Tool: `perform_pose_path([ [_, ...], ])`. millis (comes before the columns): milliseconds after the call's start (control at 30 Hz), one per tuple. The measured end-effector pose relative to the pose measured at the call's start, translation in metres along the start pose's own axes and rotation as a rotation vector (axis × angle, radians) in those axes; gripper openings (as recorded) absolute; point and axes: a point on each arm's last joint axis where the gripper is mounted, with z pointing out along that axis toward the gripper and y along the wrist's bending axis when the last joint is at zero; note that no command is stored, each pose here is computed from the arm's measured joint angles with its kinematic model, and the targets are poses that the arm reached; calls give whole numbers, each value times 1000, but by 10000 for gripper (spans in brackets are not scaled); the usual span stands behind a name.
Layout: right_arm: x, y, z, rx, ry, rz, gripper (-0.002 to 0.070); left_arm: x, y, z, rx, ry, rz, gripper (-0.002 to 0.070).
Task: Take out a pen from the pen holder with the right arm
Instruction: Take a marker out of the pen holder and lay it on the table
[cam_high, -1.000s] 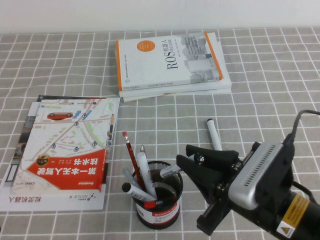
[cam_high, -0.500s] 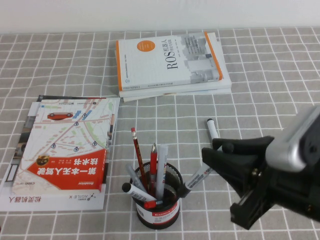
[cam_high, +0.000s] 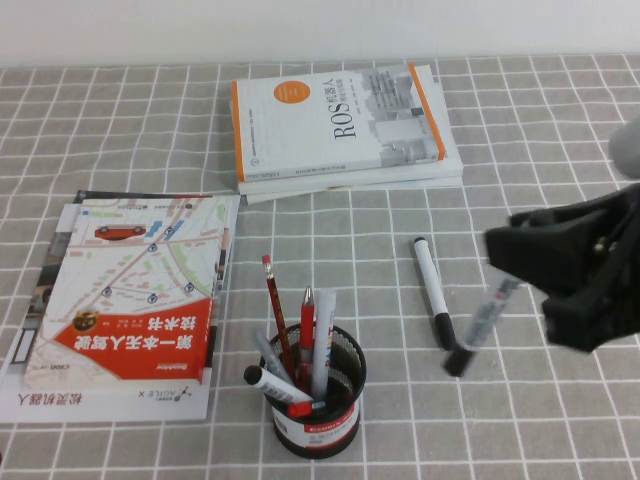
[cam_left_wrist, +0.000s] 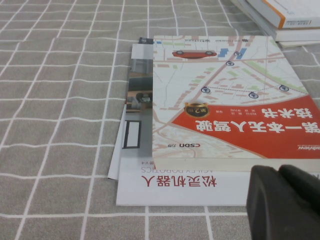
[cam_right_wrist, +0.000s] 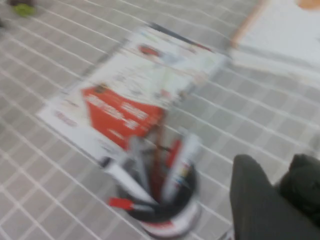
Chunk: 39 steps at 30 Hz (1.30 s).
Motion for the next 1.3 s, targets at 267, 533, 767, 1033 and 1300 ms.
perform_pose_path([
  [267,7,-43,29,267,334,167,99,0,0,0,0,0,0,-3],
  [533,-7,-62,108,310,548,200,99,0,0,0,0,0,0,-3],
  [767,-22,-71,184,249,627,178,99,0,0,0,0,0,0,-3],
  [1033,-23,-99,239,258,701,239,99,0,0,0,0,0,0,-3],
  [1300,-6,-116,267,249,750,276,99,0,0,0,0,0,0,-3],
])
